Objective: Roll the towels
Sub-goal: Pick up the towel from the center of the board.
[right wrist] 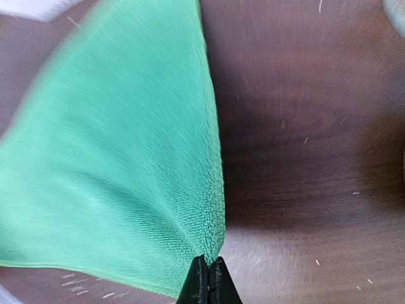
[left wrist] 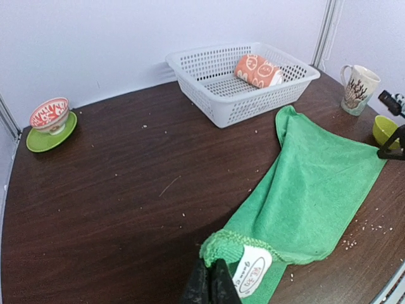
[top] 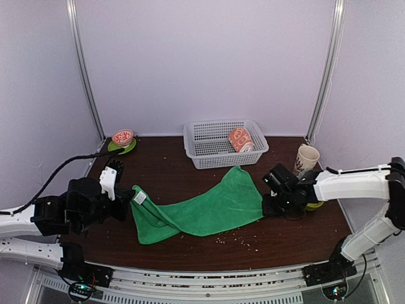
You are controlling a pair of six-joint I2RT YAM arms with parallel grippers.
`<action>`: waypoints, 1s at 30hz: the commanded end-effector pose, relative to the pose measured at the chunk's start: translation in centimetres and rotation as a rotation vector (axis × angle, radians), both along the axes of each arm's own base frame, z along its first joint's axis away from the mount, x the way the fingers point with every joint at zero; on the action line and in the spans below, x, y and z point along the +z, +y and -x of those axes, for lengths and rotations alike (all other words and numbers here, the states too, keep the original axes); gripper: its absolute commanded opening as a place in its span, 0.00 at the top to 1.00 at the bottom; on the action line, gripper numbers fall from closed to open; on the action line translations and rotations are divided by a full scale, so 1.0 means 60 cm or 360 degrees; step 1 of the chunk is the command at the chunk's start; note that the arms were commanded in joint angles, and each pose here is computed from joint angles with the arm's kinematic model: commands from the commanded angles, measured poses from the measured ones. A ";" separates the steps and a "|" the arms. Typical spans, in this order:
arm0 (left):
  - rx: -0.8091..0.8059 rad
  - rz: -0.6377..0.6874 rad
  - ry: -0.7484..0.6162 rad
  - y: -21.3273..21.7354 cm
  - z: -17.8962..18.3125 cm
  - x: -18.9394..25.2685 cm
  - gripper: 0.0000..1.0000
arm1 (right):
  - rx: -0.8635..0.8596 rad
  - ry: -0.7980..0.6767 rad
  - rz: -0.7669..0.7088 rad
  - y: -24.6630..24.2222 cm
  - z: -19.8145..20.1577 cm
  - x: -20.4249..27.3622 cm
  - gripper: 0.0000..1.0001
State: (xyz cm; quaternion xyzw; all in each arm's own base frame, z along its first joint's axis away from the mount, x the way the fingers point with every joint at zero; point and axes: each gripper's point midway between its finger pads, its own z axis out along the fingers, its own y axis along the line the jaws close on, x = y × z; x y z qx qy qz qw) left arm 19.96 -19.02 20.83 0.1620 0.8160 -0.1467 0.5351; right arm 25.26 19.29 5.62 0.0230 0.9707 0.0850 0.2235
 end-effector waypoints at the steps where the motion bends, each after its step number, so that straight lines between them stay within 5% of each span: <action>1: -0.0028 0.0097 -0.0150 0.009 0.003 0.098 1.00 | -0.0028 -0.0347 -0.0219 -0.013 -0.005 0.193 1.00; 5: -0.0083 0.0174 -0.0264 0.018 0.013 0.171 1.00 | -0.0033 -0.0567 -0.0353 -0.044 0.017 0.336 1.00; 12: -0.0205 0.0291 -0.0356 0.016 0.031 0.243 1.00 | -0.0066 -0.0731 -0.0535 -0.088 0.063 0.450 1.00; 22: -0.0448 0.0420 -0.0182 -0.024 0.066 0.232 1.00 | -0.0077 -0.0738 -0.0612 -0.112 0.096 0.449 1.00; 30: -0.0864 0.0651 0.0103 -0.054 0.150 0.219 1.00 | 0.0067 -0.0686 -0.0702 -0.125 0.153 0.456 1.00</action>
